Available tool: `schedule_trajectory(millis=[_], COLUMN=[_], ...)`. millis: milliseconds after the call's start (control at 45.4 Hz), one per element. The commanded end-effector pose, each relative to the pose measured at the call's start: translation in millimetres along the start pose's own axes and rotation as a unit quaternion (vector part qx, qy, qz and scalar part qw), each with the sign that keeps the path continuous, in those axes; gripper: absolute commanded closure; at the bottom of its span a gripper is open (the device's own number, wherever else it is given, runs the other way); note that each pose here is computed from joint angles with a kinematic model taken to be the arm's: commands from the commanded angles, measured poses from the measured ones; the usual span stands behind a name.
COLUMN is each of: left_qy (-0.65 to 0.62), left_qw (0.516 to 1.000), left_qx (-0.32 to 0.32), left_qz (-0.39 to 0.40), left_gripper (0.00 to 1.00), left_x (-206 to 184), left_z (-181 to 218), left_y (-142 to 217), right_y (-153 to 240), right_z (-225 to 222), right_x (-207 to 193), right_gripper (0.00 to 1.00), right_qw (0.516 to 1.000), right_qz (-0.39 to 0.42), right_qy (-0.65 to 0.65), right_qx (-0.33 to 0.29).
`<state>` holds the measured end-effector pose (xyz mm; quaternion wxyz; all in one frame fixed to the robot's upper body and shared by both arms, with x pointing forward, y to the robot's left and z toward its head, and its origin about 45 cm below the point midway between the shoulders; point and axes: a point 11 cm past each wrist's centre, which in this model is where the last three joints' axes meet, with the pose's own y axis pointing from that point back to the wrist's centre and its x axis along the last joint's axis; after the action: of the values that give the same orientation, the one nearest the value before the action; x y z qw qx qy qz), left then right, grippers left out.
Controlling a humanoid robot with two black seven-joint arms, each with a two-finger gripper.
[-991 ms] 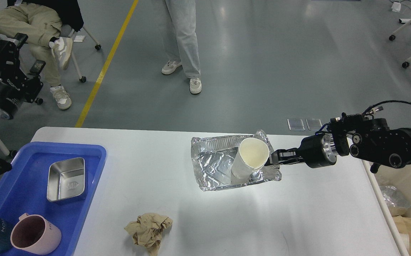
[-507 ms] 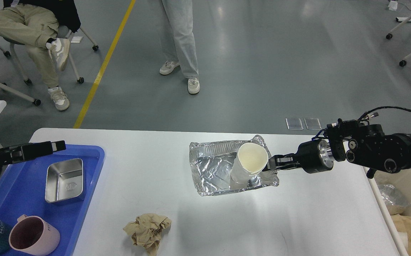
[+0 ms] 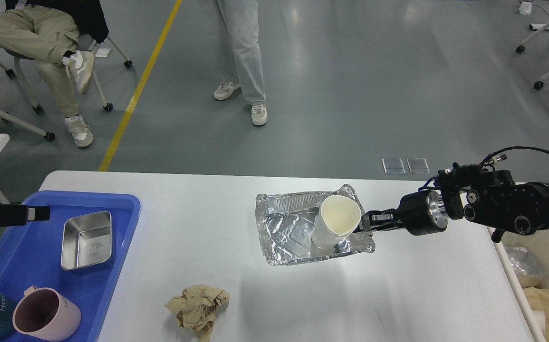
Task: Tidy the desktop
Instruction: 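Withdraw the left gripper and swing it down toward the crumpled paper, then grasp the crumpled brown paper with the left gripper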
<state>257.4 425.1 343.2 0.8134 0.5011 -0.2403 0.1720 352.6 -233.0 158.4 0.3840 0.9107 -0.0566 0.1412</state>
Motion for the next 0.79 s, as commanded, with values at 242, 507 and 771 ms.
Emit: schedule_trajectory(millis=[242,507,771], left_qy=[-0.017,-0.047,-0.062], left_qw=[1.000,0.998,0.994], left_qx=[-0.006,-0.016,-0.038], left_qz=[-0.002,-0.037,-0.081], left_gripper=[0.15,0.16,0.17], left_x=[12.9,-26.2,-65.1], left_z=[9.8,-3.1,0.8], left_y=[4.5,-70.2,-148.0], right_y=[-0.1,0.3,-0.6], right_z=[1.9,3.0,4.0], right_x=[-1.8,-2.6,-4.1], right_gripper=[1.00,1.00,1.00], right_qw=[1.000,1.000,1.000], right_qz=[0.001,0.001,-0.001], right_qy=[-0.002,-0.003,-0.005], right_qx=[0.001,0.000,-0.001])
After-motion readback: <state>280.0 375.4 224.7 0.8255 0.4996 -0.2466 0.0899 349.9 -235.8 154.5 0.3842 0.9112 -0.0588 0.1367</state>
